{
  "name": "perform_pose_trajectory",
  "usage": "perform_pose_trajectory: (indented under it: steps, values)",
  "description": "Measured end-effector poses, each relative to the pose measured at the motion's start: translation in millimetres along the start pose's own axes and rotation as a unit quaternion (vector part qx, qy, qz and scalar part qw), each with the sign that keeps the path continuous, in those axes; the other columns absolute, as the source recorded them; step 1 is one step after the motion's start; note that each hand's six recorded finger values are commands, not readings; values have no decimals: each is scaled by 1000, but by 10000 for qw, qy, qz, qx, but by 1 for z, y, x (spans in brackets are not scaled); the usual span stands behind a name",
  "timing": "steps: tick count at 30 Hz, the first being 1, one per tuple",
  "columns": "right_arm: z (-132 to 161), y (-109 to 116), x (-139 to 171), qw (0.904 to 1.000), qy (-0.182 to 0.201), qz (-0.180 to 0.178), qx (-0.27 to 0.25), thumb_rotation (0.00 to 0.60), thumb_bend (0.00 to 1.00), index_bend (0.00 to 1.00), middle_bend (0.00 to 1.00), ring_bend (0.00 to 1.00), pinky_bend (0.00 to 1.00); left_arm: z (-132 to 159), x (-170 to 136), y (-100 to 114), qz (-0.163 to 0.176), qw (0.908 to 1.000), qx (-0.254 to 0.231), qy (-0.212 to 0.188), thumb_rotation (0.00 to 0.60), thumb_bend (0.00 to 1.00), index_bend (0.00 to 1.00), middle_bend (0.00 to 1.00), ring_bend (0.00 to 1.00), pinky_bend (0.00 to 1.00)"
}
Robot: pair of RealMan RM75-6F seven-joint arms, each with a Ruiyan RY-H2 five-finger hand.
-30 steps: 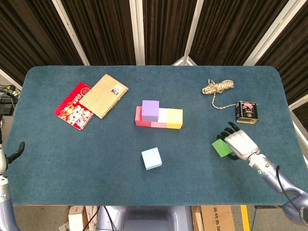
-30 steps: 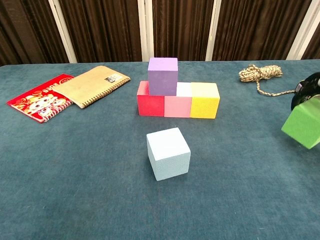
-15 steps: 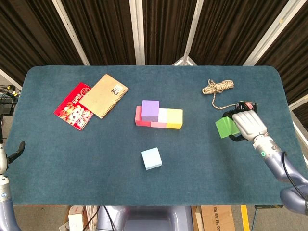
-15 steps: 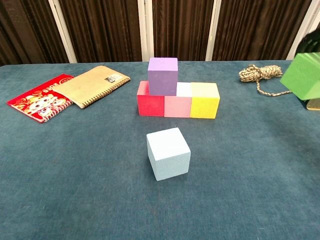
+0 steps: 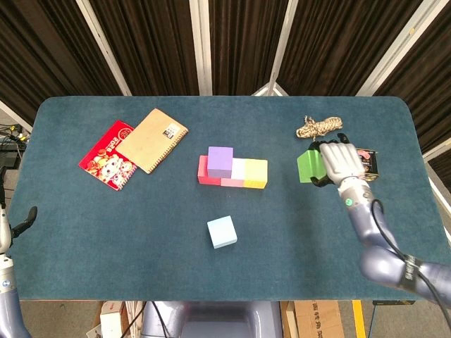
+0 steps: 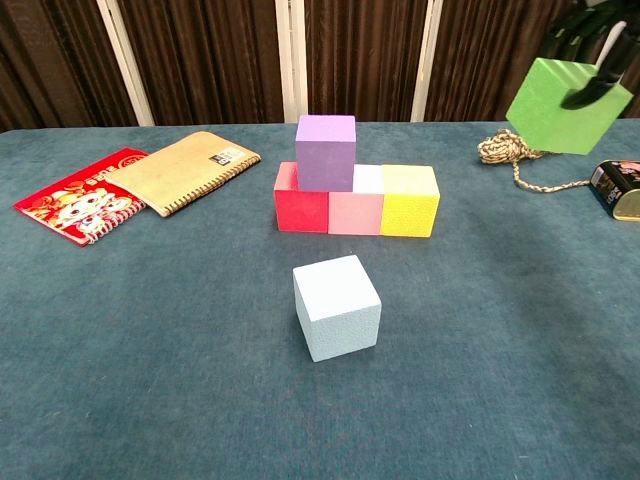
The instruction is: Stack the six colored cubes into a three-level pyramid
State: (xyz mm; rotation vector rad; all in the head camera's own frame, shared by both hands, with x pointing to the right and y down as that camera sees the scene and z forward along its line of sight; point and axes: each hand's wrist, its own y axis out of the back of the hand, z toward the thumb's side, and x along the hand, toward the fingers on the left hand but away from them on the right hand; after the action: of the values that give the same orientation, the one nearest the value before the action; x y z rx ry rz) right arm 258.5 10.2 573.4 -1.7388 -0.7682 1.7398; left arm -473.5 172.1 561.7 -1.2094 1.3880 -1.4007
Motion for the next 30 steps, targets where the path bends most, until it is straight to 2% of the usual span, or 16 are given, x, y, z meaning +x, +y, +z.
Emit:
perform_pose_trajectory:
  steps: [8, 14, 20, 30]
  values:
    - [50, -8, -11, 9949, -769, 547, 350, 600, 673, 433, 386, 237, 0, -5, 3, 0, 80, 9999, 113, 98, 600, 313, 77, 104, 0, 0]
    - [95, -10, -14, 9881, -1122, 785, 698, 600, 672, 433, 386, 237, 0, -5, 6, -4, 10, 9999, 73, 85, 600, 313, 77, 105, 0, 0]
    - [130, -19, -19, 9864, -1176, 988, 589, 600, 672, 433, 386, 237, 0, -4, 6, -4, -1, 10000, 28, 30, 600, 313, 76, 104, 0, 0]
    - [158, -24, -31, 9878, -1160, 953, 406, 600, 672, 428, 378, 237, 0, -9, 8, -4, 7, 9999, 63, 109, 600, 313, 76, 104, 0, 0]
